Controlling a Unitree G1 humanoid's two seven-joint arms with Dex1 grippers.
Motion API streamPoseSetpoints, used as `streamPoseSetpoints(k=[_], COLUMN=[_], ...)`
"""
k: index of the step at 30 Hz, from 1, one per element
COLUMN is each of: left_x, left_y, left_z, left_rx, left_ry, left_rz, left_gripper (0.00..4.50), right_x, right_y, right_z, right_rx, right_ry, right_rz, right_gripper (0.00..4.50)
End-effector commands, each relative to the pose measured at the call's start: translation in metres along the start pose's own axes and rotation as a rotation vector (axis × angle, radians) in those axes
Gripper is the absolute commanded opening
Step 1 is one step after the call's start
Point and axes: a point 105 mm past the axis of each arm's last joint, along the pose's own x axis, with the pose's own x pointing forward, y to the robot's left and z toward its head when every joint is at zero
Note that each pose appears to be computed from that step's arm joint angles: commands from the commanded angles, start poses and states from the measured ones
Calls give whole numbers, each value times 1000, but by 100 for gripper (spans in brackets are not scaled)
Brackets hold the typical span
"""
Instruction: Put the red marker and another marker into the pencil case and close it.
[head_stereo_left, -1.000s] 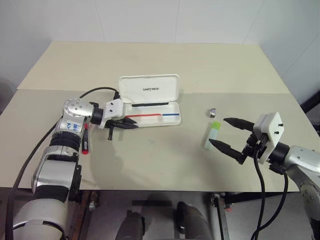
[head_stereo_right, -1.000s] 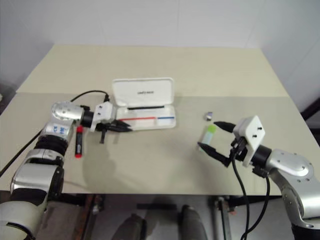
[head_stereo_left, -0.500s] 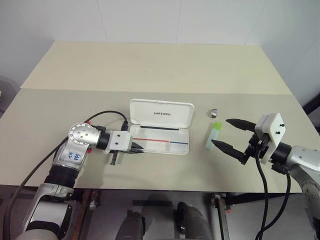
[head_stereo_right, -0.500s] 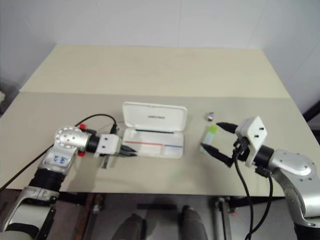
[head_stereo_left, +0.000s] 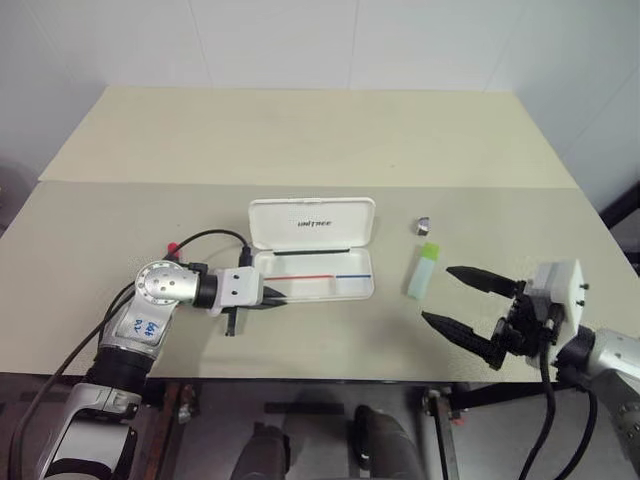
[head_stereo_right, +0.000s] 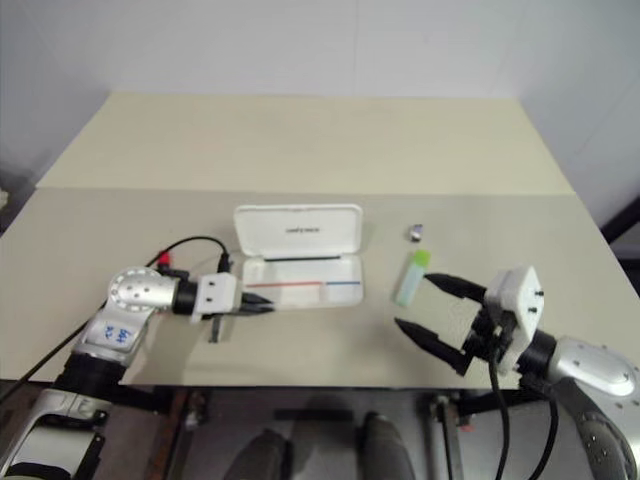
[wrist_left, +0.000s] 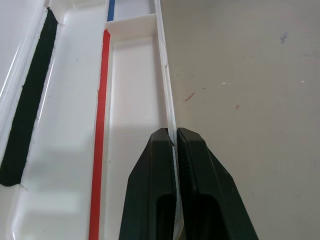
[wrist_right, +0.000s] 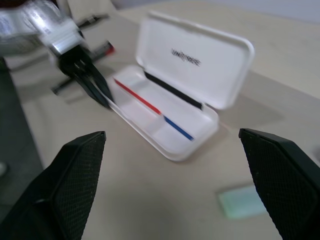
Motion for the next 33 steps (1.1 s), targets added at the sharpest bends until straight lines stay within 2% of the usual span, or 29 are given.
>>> streamPoseSetpoints(k=[1, 11, 16, 25, 26, 33], left_x=[0, -6, -5, -8, -9, -18], left_y=[-7, -6, -5, -11, -12, -19], left_z=[3, 3, 5, 30, 33, 51], left_rx=[29, -24, -22, 25, 27, 8], left_ry=[-16, -42, -32, -71, -75, -96], left_rz=[-54, -110, -100, -111, -112, -97], left_gripper=[8, 8, 137, 432, 444, 444], right_x=[-2, 6, 7, 7, 7, 10], right_y=[18, 13, 10, 4, 4, 1], right_z=[8, 3, 3, 3, 3, 3], right_rx=[-82, -96, -105, -120, -121, -122], right_ry=[-13, -30, -38, -35, -35, -28], right_rz=[90, 60, 44, 36, 36, 64], right_gripper=[450, 450, 450, 450, 450, 450])
